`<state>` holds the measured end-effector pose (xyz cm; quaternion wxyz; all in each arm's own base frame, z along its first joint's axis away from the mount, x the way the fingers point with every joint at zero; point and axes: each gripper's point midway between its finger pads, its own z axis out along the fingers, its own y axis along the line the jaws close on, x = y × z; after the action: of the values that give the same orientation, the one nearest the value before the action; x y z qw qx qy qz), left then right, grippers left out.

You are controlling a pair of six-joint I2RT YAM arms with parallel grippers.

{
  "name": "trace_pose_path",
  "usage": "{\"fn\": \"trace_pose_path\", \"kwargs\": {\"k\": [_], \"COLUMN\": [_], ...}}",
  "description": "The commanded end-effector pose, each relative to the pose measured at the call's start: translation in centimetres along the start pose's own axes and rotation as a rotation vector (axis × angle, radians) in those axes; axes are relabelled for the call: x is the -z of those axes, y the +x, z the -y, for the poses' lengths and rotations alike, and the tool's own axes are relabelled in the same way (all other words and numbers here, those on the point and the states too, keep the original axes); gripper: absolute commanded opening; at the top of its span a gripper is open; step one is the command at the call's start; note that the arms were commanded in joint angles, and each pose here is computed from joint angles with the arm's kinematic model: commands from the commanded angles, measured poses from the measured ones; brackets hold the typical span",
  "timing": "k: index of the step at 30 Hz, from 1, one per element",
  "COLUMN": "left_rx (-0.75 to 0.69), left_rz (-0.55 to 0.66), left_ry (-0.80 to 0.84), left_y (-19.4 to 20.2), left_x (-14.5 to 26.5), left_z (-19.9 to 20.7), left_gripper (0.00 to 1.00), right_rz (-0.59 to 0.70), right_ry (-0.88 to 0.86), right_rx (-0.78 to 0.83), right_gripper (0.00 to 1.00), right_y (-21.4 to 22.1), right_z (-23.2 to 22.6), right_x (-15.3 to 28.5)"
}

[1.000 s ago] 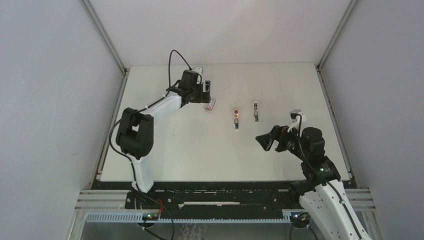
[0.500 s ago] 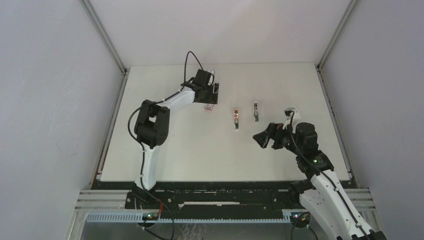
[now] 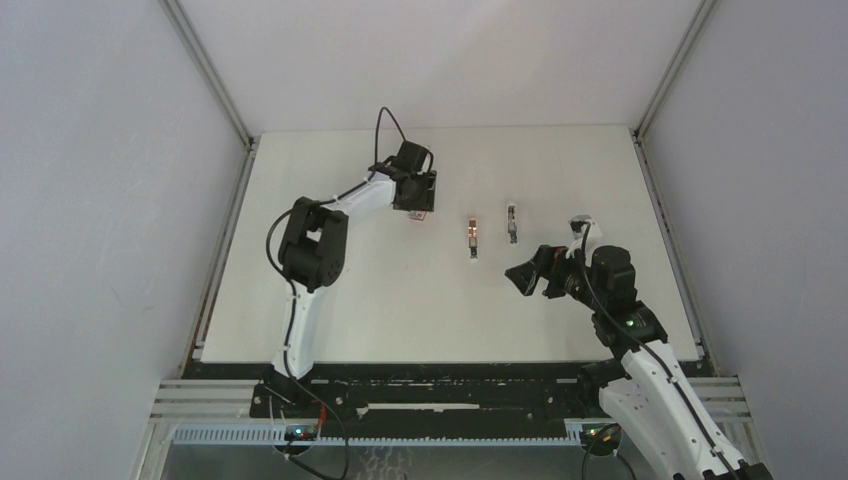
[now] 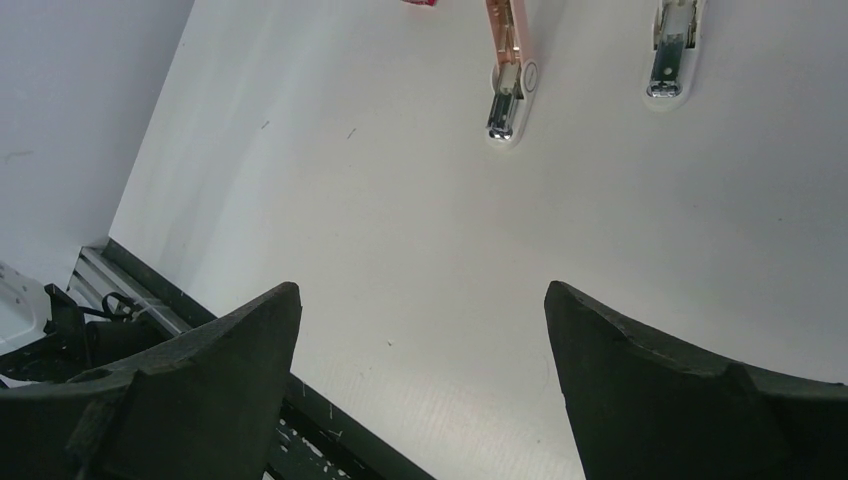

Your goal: Load the staples into the stapler

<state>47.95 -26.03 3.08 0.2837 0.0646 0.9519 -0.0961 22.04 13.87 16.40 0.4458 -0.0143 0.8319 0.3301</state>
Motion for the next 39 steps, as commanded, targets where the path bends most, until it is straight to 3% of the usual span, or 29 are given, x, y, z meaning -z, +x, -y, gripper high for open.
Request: {"fn": "trace_pose_path", "kwargs": {"k": [1, 5, 13, 22, 25, 29, 34, 39], "left_rx": [-0.081, -0.151, -0.232, -0.241, -0.198, -0.173, -0.172, -0.232], "left_rz": [0.024, -0.001, 0.007, -0.011, 0.020, 0.103, 0.140, 0.098], "left_ry": [0.003, -0.040, -0.012, 0.120, 0.148, 0.122, 0.129, 0.215], "left_y": [-0.2, 1.4, 6.9, 15.2, 15.0, 11.9, 8.9, 9.8], "left_x": [1.2, 1.6, 4.9, 8.6, 10.0, 11.7, 11.8, 10.8], "left_z": [1.9, 2.1, 3.1, 4.3, 4.6, 4.9, 6.2, 7.7], "left_gripper": [0.54, 0.46, 0.40, 0.41, 0.48, 0.63, 0.66, 0.68], "right_rz": [0.059, 0.071, 0.072, 0.074, 0.078, 0.081, 0.066, 0.054], "right_ry": [-0.013, -0.017, 0.000, -0.006, -0.001, 0.003, 0.001, 0.014], "right_rx": [-0.004, 0.002, 0.017, 0.024, 0.026, 0.033, 0.020, 0.020], "right_gripper": [0.90, 0.90, 0.90, 0.90, 0.90, 0.90, 0.90, 0.90], "right_y": [-1.4, -1.5, -1.2, -1.3, -1.3, -1.5, -1.3, -0.8], "right_z": [-0.6, -0.8, -0.4, -0.6, -0.5, -0.4, -0.3, 0.1], "right_x": [0.4, 0.7, 1.1, 1.1, 1.3, 1.1, 0.9, 0.8]}}
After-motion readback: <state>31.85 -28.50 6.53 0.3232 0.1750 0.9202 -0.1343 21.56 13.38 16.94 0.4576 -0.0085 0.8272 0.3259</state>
